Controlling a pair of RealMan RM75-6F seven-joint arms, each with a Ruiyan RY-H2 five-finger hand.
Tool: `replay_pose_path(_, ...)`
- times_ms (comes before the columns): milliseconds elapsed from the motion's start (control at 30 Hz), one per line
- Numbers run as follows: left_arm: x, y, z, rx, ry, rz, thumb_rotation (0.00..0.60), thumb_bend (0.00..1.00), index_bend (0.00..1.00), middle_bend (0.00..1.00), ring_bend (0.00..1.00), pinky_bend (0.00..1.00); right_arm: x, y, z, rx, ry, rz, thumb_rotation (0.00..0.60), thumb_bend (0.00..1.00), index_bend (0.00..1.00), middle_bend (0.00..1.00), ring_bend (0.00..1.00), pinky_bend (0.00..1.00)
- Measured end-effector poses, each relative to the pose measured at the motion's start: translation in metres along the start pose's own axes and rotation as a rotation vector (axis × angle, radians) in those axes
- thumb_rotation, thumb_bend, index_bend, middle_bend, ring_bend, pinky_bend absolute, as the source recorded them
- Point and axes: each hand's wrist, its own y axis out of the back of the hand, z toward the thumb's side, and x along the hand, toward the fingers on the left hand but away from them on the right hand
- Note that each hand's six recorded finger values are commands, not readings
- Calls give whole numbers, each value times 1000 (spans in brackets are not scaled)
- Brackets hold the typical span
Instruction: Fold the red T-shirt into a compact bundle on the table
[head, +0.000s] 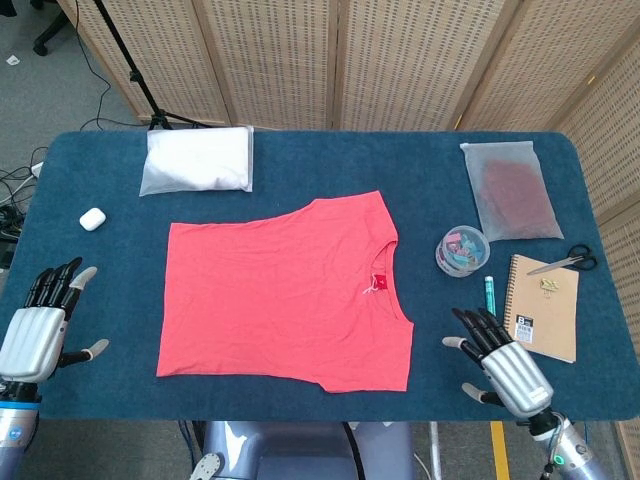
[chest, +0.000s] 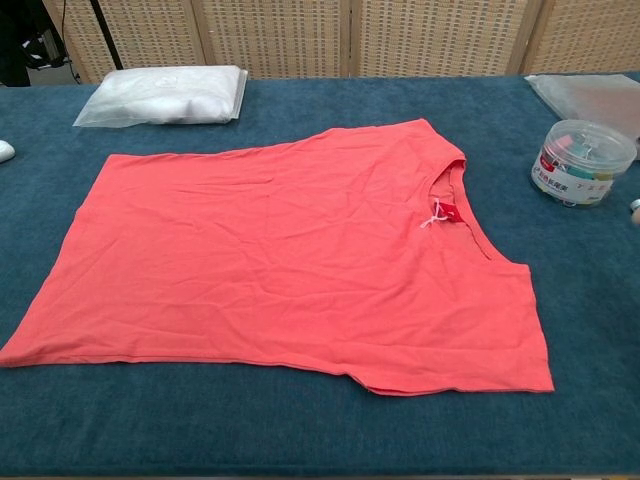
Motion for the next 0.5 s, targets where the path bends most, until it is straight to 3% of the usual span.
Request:
replay_pose_path(200,3,-1,-2,9,9,4,600,0,0,0,0,0,-21,-36,22,29,64,68,600,205,330,0,0,0)
replay_pose_path(500,4,-1,-4,11,19,7,600,0,0,0,0,0,-37,-55,34,40,71,81,600,247,355,0,0,0)
